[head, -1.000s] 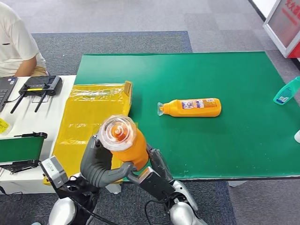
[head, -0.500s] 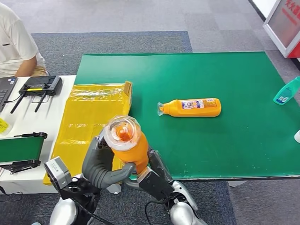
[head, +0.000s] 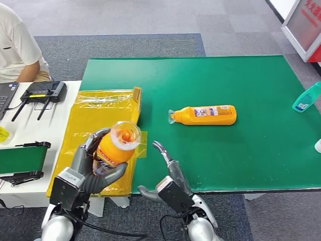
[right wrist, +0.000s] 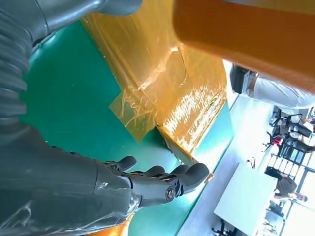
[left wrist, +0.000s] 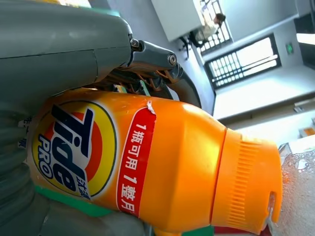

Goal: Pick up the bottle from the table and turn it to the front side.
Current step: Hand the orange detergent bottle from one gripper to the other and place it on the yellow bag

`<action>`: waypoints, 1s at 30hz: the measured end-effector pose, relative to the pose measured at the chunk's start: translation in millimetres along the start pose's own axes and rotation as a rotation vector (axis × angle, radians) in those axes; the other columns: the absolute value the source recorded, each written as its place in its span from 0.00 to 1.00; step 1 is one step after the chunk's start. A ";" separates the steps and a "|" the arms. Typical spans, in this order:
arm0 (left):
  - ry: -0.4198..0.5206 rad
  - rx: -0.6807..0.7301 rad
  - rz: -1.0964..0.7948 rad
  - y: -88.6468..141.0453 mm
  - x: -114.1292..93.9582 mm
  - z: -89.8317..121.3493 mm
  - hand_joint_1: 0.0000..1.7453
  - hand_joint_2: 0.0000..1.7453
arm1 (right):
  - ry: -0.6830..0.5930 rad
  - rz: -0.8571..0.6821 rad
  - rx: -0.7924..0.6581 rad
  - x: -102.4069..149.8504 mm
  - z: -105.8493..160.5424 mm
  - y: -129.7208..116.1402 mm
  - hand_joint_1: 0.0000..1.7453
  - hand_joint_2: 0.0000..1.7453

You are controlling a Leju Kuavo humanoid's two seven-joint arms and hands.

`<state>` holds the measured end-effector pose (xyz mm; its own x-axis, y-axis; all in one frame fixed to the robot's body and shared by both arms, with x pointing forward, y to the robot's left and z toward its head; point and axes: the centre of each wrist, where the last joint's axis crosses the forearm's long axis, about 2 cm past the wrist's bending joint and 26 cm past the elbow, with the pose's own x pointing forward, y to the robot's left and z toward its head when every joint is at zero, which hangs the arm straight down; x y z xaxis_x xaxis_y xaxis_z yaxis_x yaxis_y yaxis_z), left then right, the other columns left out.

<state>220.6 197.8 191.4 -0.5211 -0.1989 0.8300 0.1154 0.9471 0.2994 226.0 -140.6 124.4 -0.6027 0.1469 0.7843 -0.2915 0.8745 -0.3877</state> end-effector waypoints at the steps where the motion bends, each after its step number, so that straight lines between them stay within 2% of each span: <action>1: 0.003 0.009 -0.011 3.2 -1.0 -1.2 1.00 1.00 | 0.001 0.001 -0.002 -0.2 0.1 -0.8 0.00 1.00; 19: 0.019 0.038 -0.037 12.8 -4.8 -1.5 1.00 1.00 | 0.007 0.007 -0.018 -1.6 1.4 -4.8 0.00 1.00; 22: 0.041 0.045 -0.092 15.4 -5.9 -2.9 1.00 1.00 | 0.005 0.006 -0.017 -1.8 1.3 -5.2 0.00 1.00; 26: 0.107 0.055 -0.245 30.7 -20.3 -10.9 1.00 1.00 | -0.005 0.002 -0.012 -1.9 0.3 -6.0 0.00 1.00; 30: 0.170 -0.005 -0.311 40.9 -42.8 -15.4 1.00 1.00 | -0.027 -0.010 -0.011 -0.3 -2.6 -8.5 0.00 1.00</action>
<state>260.6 241.2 175.4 -0.3835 -0.5174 0.7650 -0.0227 0.8334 0.5523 230.6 -146.9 128.7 -0.6194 0.1260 0.7749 -0.2896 0.8808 -0.3747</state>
